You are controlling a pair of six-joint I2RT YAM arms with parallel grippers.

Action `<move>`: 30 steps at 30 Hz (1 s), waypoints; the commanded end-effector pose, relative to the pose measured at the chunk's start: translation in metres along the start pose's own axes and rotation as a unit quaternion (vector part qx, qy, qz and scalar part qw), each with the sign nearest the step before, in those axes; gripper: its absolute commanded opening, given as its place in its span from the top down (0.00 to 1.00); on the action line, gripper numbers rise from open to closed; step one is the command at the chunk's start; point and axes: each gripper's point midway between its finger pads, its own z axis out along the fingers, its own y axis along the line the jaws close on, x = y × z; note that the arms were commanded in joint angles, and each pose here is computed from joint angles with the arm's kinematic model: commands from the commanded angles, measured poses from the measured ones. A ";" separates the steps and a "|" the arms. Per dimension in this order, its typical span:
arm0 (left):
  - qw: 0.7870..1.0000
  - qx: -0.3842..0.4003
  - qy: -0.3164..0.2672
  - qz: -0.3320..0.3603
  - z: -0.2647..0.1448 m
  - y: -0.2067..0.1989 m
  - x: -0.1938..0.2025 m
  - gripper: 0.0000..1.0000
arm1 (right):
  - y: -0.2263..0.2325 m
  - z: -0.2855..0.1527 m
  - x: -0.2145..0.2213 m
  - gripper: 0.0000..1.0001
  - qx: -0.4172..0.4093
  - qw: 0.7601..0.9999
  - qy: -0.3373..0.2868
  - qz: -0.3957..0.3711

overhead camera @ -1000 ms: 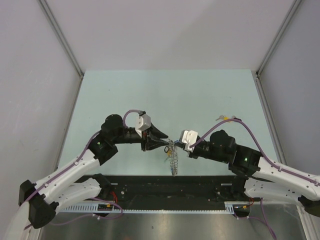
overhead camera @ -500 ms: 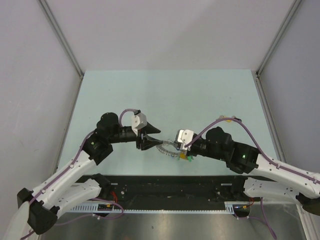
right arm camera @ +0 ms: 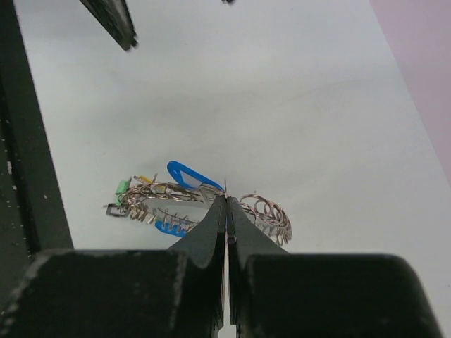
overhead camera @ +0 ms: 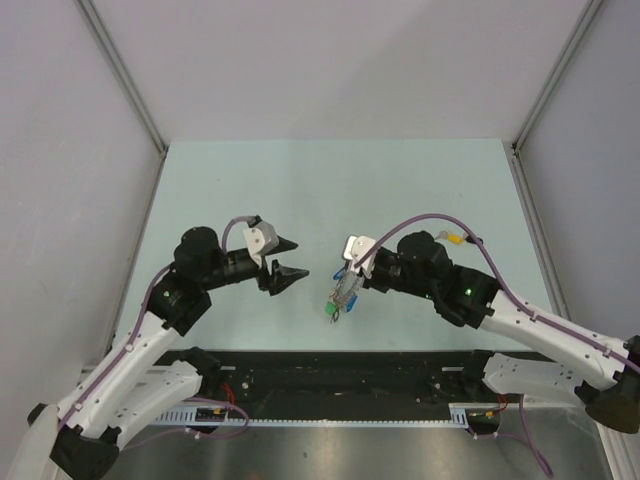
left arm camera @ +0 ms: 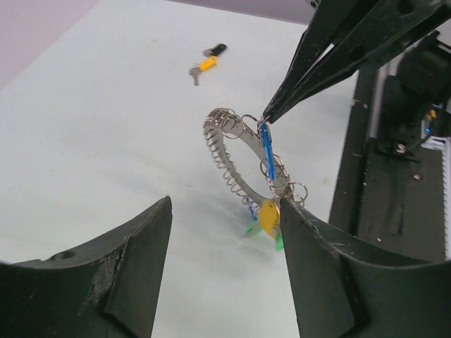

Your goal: Put the keys on the keyring

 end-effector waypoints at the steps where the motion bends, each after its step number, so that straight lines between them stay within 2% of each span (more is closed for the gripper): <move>1: 0.995 -0.097 -0.022 0.025 -0.019 0.027 -0.011 0.32 | -0.036 0.005 -0.042 1.00 0.035 0.997 -0.063 -0.012; 6: 0.975 -0.219 -0.016 0.019 -0.043 0.059 -0.001 0.25 | -0.068 0.025 -0.038 1.00 0.062 0.996 -0.056 -0.012; 8: 0.960 -0.278 -0.029 0.014 -0.058 0.072 -0.005 0.15 | -0.085 0.028 -0.044 1.00 0.076 0.995 -0.065 -0.011; 12: 0.932 -0.360 -0.048 0.008 -0.084 0.089 -0.005 0.00 | -0.105 0.057 -0.041 1.00 0.083 0.994 -0.068 0.004; 13: 0.922 -0.385 -0.053 0.003 -0.091 0.095 -0.006 0.00 | -0.110 0.062 -0.045 1.00 0.088 0.993 -0.079 0.007; 17: 0.907 -0.416 -0.063 -0.003 -0.103 0.100 -0.006 0.00 | -0.120 0.081 -0.044 1.00 0.103 0.989 -0.094 0.038; 20: 0.898 -0.435 -0.070 -0.007 -0.109 0.104 -0.006 0.00 | -0.123 0.093 -0.021 1.00 0.109 0.988 -0.068 0.081; 25: 0.899 -0.431 -0.073 -0.011 -0.110 0.101 -0.007 0.00 | -0.109 0.102 0.025 1.00 0.096 0.984 -0.025 0.147; 30: 0.901 -0.427 -0.076 -0.012 -0.110 0.100 -0.009 0.00 | -0.090 0.090 0.063 1.00 0.099 0.976 0.011 0.195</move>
